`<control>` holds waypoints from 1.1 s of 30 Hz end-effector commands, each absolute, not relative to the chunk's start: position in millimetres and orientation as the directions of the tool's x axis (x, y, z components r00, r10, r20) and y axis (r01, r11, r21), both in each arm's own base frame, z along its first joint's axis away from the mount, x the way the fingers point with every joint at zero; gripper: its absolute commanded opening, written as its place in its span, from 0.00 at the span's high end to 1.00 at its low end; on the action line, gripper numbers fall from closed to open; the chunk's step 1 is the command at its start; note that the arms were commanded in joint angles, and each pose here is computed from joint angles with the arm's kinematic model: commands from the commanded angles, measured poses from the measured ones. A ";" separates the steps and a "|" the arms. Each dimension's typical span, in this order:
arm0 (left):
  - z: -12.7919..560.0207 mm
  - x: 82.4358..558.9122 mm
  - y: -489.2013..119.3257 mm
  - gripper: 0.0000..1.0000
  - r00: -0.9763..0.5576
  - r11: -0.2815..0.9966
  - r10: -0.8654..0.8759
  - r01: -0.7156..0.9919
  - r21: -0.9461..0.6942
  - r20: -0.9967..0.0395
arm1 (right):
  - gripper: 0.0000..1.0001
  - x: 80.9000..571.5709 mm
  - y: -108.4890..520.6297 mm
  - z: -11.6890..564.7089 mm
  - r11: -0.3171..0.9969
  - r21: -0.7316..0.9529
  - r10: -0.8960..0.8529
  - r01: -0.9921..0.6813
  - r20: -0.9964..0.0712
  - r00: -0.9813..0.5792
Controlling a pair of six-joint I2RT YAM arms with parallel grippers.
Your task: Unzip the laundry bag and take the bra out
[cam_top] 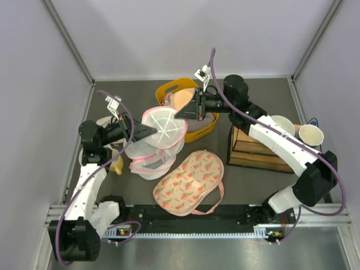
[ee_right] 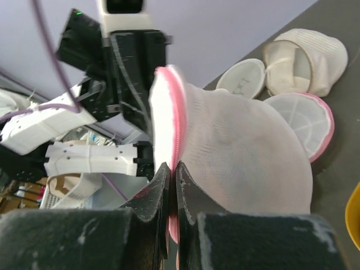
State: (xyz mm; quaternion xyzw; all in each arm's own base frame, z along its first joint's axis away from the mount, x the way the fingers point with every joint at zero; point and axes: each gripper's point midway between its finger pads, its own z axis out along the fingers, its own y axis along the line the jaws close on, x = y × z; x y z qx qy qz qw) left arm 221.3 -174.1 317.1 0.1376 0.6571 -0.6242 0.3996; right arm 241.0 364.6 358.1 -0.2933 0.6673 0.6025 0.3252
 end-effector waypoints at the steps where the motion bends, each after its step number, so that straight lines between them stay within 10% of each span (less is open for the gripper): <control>1: 343.3 214.2 -173.9 0.95 -0.534 0.242 -0.298 0.759 -0.604 -0.791 | 1.00 255.9 364.2 355.9 0.138 0.622 0.037 -0.771 -0.781 -0.624; 3: 339.7 223.9 -170.5 1.00 -0.541 0.302 -0.318 0.721 -0.624 -0.779 | 0.87 272.1 360.4 345.3 0.228 0.645 0.054 -0.729 -0.756 -0.652; 6: 337.9 244.1 -161.3 1.00 -0.562 0.391 -0.401 0.609 -0.690 -0.724 | 0.26 297.3 340.9 328.4 0.450 0.603 0.067 -0.659 -0.759 -0.648; 9: 338.6 267.2 -147.6 1.00 -0.565 0.465 -0.508 0.455 -0.759 -0.650 | 0.15 311.6 317.1 317.3 0.599 0.522 0.097 -0.607 -0.800 -0.593; 18: 334.9 288.0 -131.4 1.00 -0.561 0.390 -0.714 0.181 -0.903 -0.420 | 0.23 257.5 333.9 291.9 0.647 0.368 -0.001 -0.668 -0.876 -0.483; 33: 333.2 292.5 -101.2 1.00 -0.437 0.433 -0.815 -0.022 -0.901 -0.381 | 0.37 187.1 415.1 306.3 0.371 0.422 -0.070 -0.827 -0.875 -0.478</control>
